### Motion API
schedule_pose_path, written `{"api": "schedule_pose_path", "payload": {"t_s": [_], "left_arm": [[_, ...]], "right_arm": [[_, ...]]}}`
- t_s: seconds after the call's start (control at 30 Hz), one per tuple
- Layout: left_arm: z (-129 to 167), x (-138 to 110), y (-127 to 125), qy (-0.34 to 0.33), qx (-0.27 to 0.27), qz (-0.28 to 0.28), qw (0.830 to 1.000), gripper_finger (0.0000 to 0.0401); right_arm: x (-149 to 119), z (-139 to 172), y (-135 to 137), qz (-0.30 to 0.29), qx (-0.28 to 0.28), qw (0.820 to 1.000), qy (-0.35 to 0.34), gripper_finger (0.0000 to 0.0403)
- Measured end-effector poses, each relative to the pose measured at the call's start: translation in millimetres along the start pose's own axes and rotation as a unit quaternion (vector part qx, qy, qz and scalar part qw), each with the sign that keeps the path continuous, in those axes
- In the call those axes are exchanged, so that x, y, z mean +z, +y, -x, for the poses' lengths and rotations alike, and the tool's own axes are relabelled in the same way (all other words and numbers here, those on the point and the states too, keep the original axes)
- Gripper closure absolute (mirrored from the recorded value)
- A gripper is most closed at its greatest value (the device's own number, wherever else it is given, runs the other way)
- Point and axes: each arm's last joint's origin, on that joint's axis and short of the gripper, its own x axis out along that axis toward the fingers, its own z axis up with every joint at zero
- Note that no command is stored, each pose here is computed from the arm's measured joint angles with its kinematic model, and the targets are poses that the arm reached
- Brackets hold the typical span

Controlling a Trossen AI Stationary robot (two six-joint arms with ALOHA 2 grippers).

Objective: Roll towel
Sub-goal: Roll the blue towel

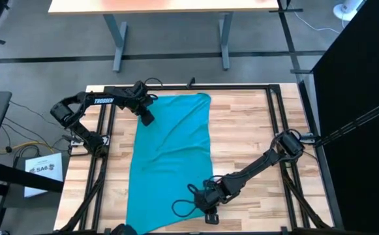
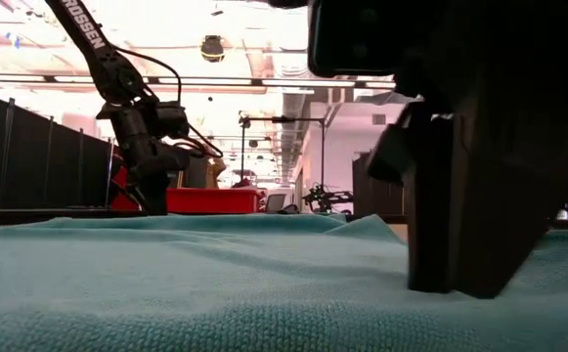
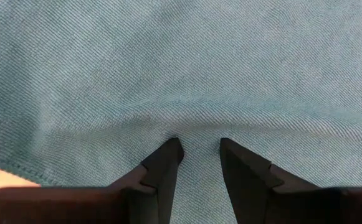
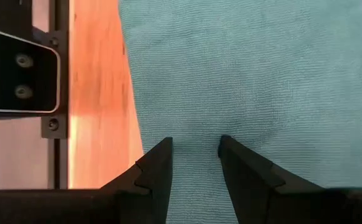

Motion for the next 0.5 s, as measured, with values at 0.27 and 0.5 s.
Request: {"api": "schedule_pose_path", "payload": {"t_s": [0.27, 0.5], "left_arm": [[-0.5, 0.3, 0.2, -0.002, 0.001, 0.000, 1.000, 0.0293], [0.9, 1.6, 0.4, -0.004, 0.004, -0.001, 1.000, 0.0292]], "right_arm": [[-20.9, -4.1, 29.5, -0.030, 0.021, 0.999, -0.005, 0.0281], [-19.6, -3.0, 32.8, -0.037, 0.018, 0.999, -0.012, 0.0281]]}}
